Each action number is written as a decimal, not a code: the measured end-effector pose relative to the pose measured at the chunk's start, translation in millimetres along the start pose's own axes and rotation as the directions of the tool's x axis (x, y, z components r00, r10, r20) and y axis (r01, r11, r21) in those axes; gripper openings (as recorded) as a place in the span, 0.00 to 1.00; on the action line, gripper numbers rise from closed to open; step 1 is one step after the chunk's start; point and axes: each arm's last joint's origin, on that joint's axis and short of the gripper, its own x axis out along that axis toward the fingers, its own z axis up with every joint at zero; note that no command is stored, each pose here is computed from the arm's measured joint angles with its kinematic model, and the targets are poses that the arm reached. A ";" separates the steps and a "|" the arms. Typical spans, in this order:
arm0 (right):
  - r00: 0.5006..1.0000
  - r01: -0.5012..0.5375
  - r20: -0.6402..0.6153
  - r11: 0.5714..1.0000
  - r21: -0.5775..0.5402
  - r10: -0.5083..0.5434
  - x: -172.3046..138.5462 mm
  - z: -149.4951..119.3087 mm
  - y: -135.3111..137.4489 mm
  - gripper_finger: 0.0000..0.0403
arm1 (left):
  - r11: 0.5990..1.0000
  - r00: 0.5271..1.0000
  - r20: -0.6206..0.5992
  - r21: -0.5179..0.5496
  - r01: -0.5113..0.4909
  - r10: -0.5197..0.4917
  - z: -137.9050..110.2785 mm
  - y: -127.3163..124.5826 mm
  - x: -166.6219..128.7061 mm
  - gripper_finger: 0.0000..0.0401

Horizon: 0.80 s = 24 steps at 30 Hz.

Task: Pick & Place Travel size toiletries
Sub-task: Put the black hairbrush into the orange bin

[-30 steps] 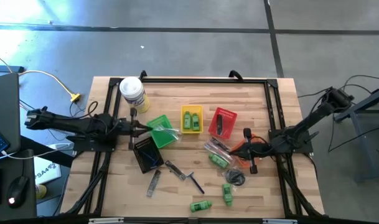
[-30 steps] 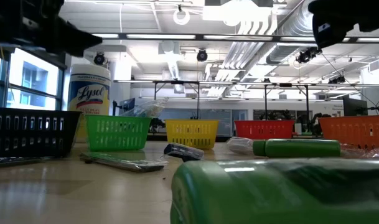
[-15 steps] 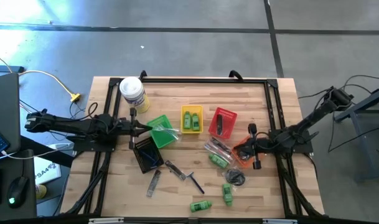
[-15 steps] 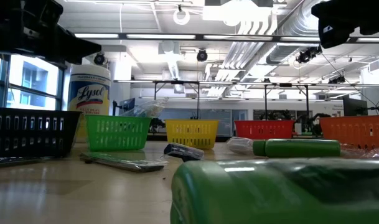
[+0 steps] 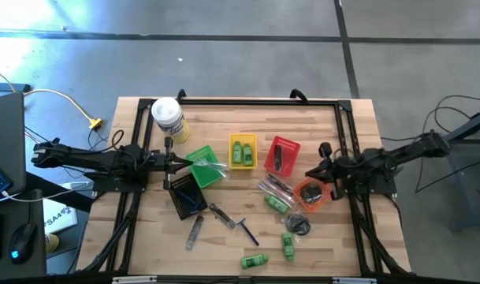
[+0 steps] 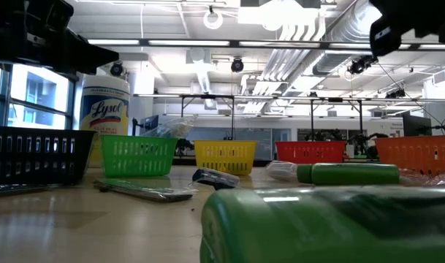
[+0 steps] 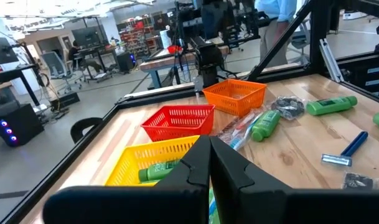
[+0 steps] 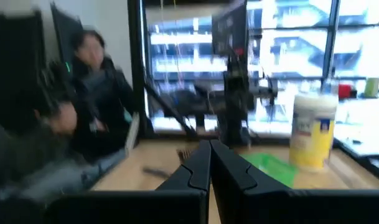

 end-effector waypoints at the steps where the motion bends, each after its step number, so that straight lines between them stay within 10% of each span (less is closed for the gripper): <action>1: 1.000 0.001 0.012 1.000 0.008 -0.001 -2.1 1.8 -0.3 0.01 | 1.000 1.000 -0.002 -0.003 0.000 0.000 -0.2 0.0 0.0 0.00; 24: 0.990 -0.034 -0.134 0.997 0.072 0.043 8.0 -15.6 14.2 0.01 | 0.996 0.996 -0.014 -0.022 0.084 -0.085 -2.4 -2.9 -0.1 0.00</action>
